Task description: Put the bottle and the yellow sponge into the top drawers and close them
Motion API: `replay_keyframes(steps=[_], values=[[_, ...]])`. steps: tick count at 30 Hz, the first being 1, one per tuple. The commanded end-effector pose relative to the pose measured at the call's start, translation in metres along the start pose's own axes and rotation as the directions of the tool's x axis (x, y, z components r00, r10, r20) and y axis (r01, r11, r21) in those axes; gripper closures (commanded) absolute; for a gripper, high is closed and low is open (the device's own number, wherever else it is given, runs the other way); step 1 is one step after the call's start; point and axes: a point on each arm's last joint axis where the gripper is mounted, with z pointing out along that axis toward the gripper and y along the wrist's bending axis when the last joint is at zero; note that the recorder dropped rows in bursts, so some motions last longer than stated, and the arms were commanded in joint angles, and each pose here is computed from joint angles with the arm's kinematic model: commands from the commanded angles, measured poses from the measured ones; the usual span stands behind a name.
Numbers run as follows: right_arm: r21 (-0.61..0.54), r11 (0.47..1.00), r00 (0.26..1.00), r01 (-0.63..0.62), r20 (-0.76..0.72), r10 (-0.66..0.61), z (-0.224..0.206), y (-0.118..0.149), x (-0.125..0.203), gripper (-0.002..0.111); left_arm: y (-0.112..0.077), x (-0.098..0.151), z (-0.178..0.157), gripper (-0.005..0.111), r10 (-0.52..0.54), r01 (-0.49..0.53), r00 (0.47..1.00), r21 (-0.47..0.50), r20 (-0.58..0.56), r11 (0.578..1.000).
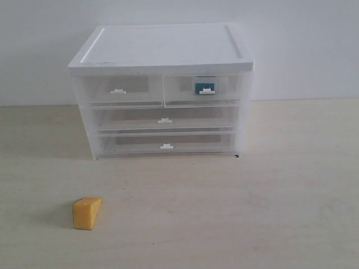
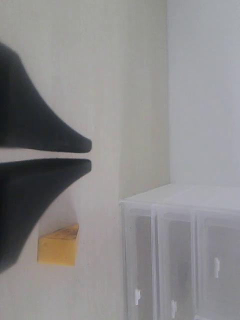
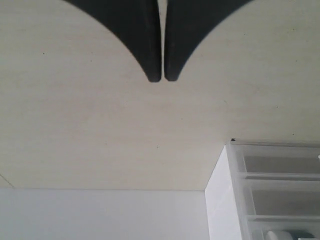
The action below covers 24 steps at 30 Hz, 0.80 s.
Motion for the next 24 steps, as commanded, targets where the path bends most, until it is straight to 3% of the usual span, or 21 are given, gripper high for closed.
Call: replay_keyframes(steps=[1,24], values=[[0.001,1.000,1.000,-0.004,0.017,0.004,0.0002,0.0000,-0.0001,0.108,0.0000,0.0010,0.0001,0.103,-0.004,0.004,1.000,-0.001,-0.001,1.000],[0.001,1.000,1.000,-0.009,0.026,0.009,0.0002,0.0000,-0.0010,0.108,0.0000,0.0010,0.0001,0.103,-0.004,0.004,1.000,-0.001,-0.001,1.000]])
